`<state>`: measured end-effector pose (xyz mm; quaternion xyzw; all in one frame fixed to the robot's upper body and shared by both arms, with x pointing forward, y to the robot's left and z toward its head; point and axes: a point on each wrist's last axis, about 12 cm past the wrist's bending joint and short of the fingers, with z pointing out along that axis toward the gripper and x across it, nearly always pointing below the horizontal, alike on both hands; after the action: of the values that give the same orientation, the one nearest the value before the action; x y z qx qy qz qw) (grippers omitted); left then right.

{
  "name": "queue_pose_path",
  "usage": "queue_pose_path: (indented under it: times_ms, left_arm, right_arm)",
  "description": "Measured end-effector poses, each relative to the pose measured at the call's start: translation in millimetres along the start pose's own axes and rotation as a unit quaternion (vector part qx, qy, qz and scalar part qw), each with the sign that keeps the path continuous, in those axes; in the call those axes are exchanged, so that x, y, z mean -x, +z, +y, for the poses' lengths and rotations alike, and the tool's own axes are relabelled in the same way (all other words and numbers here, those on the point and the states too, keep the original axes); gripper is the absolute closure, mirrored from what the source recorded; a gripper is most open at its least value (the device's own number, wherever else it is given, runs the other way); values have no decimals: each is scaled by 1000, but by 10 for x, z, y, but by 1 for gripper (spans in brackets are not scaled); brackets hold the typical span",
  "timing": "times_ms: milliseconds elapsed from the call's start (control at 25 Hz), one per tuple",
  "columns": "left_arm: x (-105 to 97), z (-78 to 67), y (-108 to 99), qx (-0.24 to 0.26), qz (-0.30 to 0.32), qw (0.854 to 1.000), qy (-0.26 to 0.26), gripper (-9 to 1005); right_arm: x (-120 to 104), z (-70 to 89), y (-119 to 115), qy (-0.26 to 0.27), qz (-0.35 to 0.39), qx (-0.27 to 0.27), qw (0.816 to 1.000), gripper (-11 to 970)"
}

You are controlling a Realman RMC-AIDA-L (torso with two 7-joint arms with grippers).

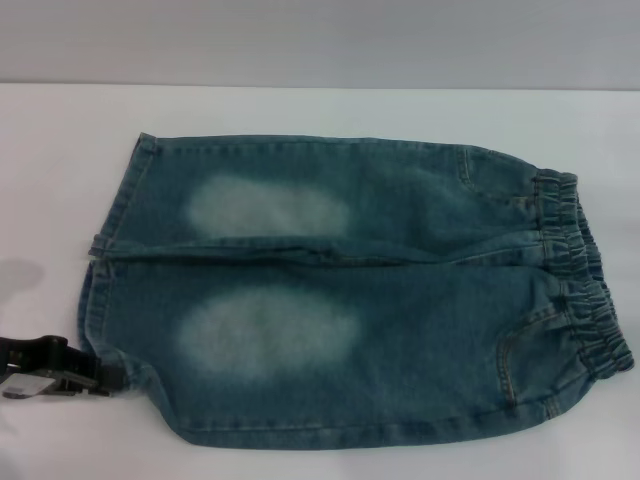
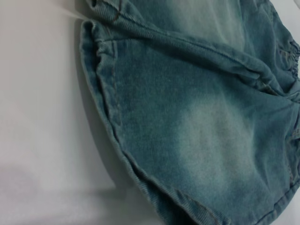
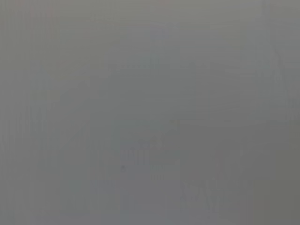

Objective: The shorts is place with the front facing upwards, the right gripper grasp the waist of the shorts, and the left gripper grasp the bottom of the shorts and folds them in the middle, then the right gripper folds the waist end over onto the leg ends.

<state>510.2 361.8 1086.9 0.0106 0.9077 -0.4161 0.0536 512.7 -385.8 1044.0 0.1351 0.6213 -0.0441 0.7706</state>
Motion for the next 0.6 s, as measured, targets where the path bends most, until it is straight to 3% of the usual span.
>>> queue_pose_path:
  times_ms: [160, 600]
  left_arm:
    - [-7, -2, 7, 1, 6, 1000, 6, 825]
    - [26, 25, -7, 15, -6, 1000, 4, 937]
  right_arm:
    - [2, 1, 0, 0, -1, 0, 1000, 400]
    - [-5, -38, 3, 28, 7, -5, 1000, 401]
